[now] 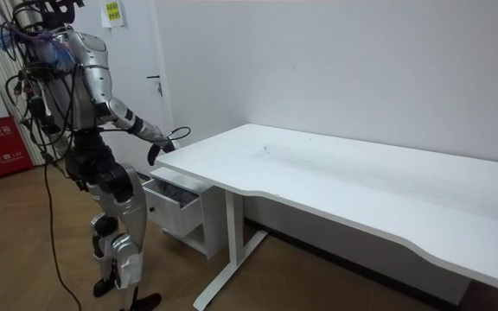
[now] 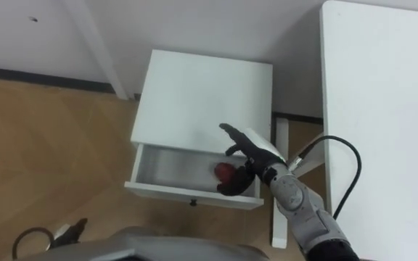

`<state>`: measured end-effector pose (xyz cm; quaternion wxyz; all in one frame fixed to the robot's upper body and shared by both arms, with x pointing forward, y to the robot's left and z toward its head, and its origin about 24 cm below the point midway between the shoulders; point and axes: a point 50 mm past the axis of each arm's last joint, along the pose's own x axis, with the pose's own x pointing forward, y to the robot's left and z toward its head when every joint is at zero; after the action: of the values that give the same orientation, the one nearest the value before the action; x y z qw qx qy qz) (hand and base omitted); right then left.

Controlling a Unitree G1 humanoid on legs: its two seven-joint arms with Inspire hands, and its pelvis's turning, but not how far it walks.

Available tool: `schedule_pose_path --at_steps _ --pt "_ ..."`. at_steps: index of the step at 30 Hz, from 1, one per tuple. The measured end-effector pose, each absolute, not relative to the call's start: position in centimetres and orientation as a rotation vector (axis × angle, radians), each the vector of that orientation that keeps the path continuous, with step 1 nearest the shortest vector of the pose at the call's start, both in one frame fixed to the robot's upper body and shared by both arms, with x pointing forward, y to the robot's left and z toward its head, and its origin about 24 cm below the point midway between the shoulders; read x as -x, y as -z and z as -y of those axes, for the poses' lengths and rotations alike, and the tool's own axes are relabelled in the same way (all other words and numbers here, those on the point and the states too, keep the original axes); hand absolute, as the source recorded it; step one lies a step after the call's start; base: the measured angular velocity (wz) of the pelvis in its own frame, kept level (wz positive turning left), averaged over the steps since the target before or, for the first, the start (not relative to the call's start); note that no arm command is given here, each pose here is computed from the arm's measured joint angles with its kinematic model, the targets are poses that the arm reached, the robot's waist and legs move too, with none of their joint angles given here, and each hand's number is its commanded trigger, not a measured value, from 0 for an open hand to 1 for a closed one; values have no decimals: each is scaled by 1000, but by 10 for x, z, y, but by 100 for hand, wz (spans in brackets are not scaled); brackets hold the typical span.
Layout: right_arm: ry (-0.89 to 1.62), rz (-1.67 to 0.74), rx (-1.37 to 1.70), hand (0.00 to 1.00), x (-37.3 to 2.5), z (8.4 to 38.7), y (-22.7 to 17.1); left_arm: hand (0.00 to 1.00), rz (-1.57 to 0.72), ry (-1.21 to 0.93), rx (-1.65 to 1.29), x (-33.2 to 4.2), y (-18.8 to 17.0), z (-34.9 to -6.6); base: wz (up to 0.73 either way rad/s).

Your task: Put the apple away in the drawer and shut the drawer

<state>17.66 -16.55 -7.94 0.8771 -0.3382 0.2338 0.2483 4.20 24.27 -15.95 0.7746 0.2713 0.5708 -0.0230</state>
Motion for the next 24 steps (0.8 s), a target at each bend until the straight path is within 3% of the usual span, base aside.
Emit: schedule_pose_path --at_steps 7,11,18,24 --pt "-435 -582 659 0 -166 179 97 0 -1216 32 -592 -45 159 -241 3" --pt "-177 -697 608 0 -152 220 108 0 -1213 39 -571 -46 161 -234 31" --pt "251 -835 425 0 -113 282 118 0 -1288 -39 -585 -32 158 -263 -14" --pt "317 -1102 348 0 -58 285 142 0 -1327 -66 -569 -15 157 -266 5"
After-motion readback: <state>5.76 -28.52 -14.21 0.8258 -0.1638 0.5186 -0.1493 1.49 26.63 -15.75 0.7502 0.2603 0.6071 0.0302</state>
